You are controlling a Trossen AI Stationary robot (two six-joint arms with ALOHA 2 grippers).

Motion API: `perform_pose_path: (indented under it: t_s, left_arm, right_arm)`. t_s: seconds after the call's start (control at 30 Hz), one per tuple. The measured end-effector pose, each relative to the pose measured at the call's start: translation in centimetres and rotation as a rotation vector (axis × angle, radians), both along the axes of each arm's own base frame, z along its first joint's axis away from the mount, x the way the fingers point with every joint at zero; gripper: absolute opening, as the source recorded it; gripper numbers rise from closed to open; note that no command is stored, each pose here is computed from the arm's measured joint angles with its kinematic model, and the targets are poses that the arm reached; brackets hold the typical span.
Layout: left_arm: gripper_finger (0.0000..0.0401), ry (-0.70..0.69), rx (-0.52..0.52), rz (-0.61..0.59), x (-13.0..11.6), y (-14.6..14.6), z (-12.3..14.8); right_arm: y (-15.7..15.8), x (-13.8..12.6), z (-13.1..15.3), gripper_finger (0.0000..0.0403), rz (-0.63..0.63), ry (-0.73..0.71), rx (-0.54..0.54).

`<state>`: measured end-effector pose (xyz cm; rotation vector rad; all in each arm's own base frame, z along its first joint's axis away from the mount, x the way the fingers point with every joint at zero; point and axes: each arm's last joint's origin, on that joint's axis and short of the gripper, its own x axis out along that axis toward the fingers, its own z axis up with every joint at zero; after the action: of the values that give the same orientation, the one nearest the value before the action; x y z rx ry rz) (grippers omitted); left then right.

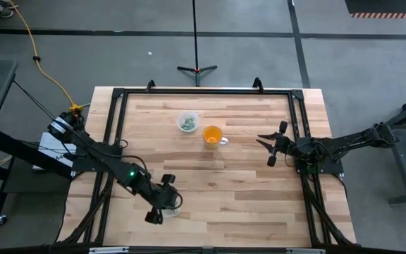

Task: Pick and place items into bin
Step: Put the light green stevia packet into the bottom transparent bin

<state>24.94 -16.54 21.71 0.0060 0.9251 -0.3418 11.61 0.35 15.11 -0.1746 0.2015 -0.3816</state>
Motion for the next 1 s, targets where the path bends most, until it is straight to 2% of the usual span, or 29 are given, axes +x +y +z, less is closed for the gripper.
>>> perform_pose_path:
  t_s: [0.2, 0.47, 0.63, 0.83, 1.0]
  left_arm:
    - [0.0096, 0.000, -0.034, 0.171, 0.3, 0.5, 0.1]
    - [0.0165, 0.054, -0.035, 0.171, 0.0, 0.5, -0.2]
    - [0.0172, -0.002, 0.017, 0.245, 0.4, 1.1, -0.2]
    - [0.0167, -0.074, -0.071, 0.314, 3.5, 2.3, -1.1]
    - [0.0175, 0.005, -0.147, 0.265, 5.3, 3.2, -3.3]
  right_arm:
    - [0.0, 0.0, 0.1, 0.0074, 0.000, -0.014, 0.003]
    - [0.0, 0.0, 0.1, 0.0074, 0.005, -0.015, 0.009]
    - [0.0, 0.0, 0.1, 0.0074, 0.003, -0.015, 0.008]
    - [0.0, 0.0, 0.1, 0.0074, 0.003, -0.015, 0.008]
    - [0.0, 0.0, 0.1, 0.0074, 0.003, -0.013, 0.006]
